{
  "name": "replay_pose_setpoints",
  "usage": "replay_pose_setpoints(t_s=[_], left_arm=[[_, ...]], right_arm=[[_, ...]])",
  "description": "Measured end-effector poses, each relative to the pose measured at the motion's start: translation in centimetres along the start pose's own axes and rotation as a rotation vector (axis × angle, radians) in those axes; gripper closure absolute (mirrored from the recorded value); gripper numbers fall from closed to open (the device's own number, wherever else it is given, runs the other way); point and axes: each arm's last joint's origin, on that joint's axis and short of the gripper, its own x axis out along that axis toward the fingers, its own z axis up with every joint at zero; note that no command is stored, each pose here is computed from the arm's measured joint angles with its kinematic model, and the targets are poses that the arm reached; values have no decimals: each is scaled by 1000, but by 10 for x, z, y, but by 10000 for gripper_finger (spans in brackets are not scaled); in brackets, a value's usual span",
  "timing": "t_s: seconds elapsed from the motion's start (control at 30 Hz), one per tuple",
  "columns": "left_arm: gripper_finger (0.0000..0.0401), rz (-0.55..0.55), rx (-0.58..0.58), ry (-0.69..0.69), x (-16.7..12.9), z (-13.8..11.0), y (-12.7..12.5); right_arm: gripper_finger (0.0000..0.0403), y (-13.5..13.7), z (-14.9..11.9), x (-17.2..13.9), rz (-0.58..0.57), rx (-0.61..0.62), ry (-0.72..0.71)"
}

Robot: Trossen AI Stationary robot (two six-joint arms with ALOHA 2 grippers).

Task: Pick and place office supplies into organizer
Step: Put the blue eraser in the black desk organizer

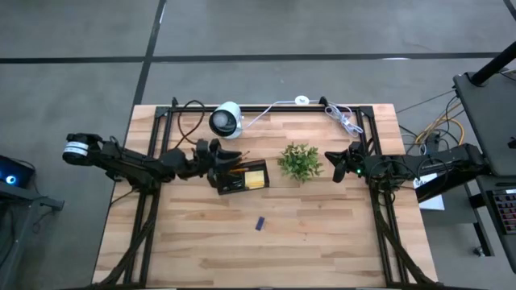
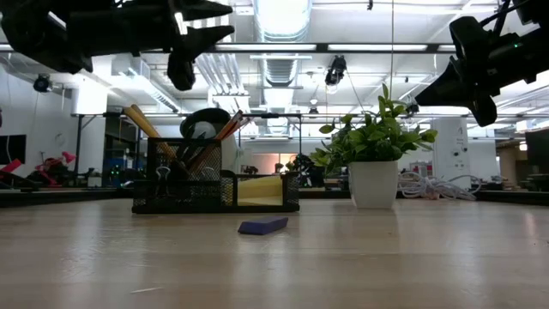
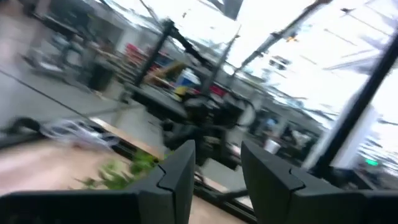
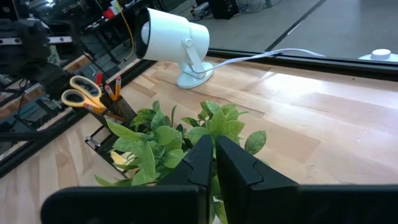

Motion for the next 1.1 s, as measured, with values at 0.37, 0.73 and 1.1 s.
replay_pose_setpoints(t_s=[0.37, 0.73, 1.1], left_arm=[[287, 125, -95, 338, 35, -1, -24], [287, 288, -143, 556, 78, 19, -59], [287, 510, -703, 777, 112, -16, -65]], right_arm=[[390, 0, 0, 0, 1, -3, 0], [390, 0, 0, 0, 5, -15, 4], [390, 0, 0, 0, 8, -26, 6]])
